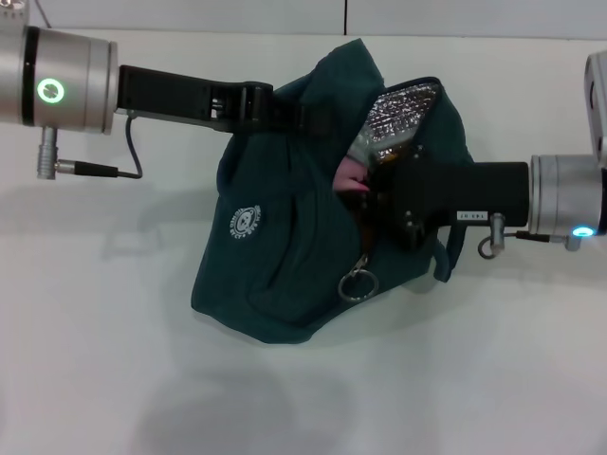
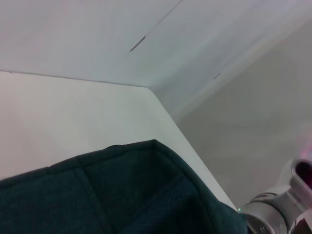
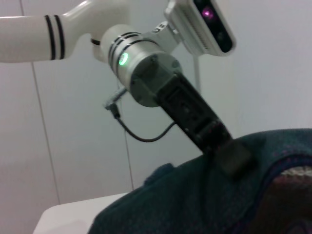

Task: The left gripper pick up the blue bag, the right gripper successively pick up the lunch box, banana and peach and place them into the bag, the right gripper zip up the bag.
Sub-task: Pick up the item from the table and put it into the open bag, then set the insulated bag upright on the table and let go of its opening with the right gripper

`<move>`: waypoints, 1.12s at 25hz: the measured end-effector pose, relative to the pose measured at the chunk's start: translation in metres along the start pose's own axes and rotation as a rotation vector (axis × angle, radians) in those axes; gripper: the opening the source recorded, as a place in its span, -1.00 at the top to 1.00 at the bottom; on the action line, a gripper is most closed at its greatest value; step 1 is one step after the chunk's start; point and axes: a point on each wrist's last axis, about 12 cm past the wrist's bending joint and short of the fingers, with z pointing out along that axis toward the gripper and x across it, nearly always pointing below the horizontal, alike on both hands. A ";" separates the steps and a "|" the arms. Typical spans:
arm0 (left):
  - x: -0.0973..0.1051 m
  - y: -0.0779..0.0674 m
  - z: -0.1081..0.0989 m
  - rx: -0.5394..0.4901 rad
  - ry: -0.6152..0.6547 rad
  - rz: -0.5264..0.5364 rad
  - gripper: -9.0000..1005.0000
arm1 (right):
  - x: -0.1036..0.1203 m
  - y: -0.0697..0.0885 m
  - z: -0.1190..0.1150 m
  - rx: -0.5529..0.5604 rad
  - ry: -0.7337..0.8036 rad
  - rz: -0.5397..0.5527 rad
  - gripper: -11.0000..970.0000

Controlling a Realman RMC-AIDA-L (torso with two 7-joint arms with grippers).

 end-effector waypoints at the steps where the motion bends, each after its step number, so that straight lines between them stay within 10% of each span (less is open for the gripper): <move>1: 0.000 0.000 0.000 0.001 0.001 0.000 0.87 | -0.001 -0.001 0.000 0.003 -0.004 -0.003 0.79; 13: 0.000 0.000 0.000 0.001 0.001 0.000 0.87 | -0.004 -0.001 -0.003 0.026 -0.017 -0.038 0.72; 22: 0.000 0.000 -0.001 -0.001 0.001 0.002 0.87 | 0.004 0.004 -0.030 0.095 -0.079 -0.031 -0.20; 28: 0.001 0.001 -0.001 -0.002 0.000 0.000 0.87 | 0.004 0.006 -0.044 0.102 -0.119 -0.036 -0.19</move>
